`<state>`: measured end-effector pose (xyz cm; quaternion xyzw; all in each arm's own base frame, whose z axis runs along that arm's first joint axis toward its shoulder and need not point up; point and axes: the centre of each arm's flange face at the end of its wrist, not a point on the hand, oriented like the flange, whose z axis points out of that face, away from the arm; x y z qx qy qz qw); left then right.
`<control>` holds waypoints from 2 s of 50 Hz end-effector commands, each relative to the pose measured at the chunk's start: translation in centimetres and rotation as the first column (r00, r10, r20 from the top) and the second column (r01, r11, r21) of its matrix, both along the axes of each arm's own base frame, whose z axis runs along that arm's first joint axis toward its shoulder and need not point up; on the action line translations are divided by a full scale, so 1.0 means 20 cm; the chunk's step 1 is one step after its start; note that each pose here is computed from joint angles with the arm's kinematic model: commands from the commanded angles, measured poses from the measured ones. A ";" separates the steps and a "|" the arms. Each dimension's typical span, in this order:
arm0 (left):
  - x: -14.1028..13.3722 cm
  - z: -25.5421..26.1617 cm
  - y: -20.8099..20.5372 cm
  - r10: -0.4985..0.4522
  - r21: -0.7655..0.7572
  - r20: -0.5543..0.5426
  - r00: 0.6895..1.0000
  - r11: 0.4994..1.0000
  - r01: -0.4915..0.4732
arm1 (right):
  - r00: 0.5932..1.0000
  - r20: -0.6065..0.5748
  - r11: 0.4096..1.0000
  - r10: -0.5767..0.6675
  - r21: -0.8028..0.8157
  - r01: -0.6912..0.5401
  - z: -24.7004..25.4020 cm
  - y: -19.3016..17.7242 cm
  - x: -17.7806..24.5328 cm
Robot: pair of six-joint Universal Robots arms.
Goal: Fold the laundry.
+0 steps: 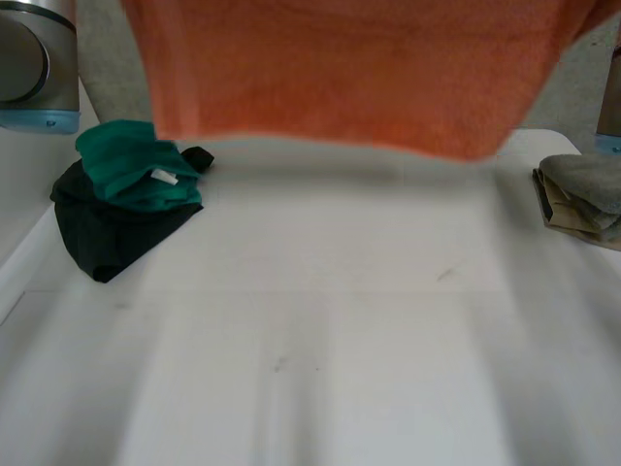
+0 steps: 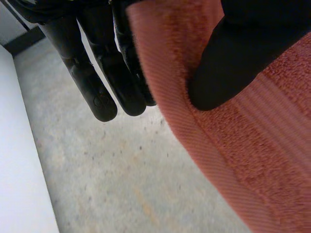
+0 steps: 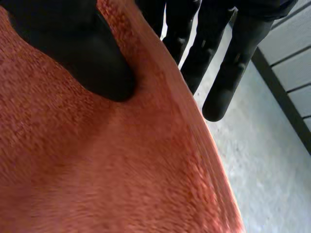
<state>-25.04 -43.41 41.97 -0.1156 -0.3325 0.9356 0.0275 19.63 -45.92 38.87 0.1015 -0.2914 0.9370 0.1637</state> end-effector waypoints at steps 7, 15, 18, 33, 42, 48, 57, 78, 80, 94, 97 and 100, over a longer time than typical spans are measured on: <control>0.00 -0.47 0.09 -0.082 0.397 0.048 0.995 0.916 0.056 | 0.987 -0.091 0.932 0.133 0.350 -0.093 -0.41 0.03 0.03; 0.08 -1.03 0.26 -0.149 0.720 0.146 0.978 0.694 -0.002 | 0.950 -0.179 0.741 0.254 0.667 -0.072 -0.89 0.15 0.02; 0.13 -1.19 0.37 -0.169 0.803 0.202 0.965 0.593 -0.064 | 0.937 -0.215 0.670 0.276 0.742 -0.027 -1.01 0.19 -0.02; 0.34 -1.18 0.96 -0.305 0.913 0.333 0.892 0.340 -0.224 | 0.884 -0.284 0.232 0.371 0.950 0.208 -1.09 0.56 -0.25; 0.42 -1.08 1.35 -0.550 0.917 0.373 0.747 0.095 -0.388 | 0.729 -0.431 0.035 0.532 0.871 0.490 -0.96 0.93 -0.40; 0.42 -1.08 1.23 -0.554 0.888 0.451 0.700 0.199 -0.415 | 0.745 -0.457 0.117 0.487 0.879 0.463 -1.00 0.85 -0.37; 0.32 -1.14 0.80 -0.327 0.848 0.515 0.793 0.333 -0.413 | 0.800 -0.531 0.316 0.279 0.838 0.446 -1.12 0.52 -0.24; 0.08 -1.32 0.31 -0.086 0.771 0.532 0.842 0.460 -0.440 | 0.814 -0.561 0.714 0.153 0.632 0.301 -1.39 0.02 0.08; 0.07 -1.31 0.33 -0.106 0.780 0.531 0.841 0.449 -0.436 | 0.826 -0.542 0.723 0.155 0.632 0.278 -1.37 0.01 0.09; 0.07 -0.99 0.50 -0.068 0.745 0.446 0.892 0.581 -0.328 | 0.979 -0.149 0.607 0.138 0.794 0.035 -0.88 0.18 -0.16; 0.09 -0.96 0.56 -0.080 0.741 0.436 0.896 0.596 -0.308 | 0.972 -0.124 0.460 0.202 0.888 0.018 -0.91 0.29 -0.25; 0.09 -0.97 0.63 -0.114 0.750 0.423 0.899 0.601 -0.277 | 0.966 -0.094 0.303 0.240 0.953 0.018 -0.98 0.37 -0.31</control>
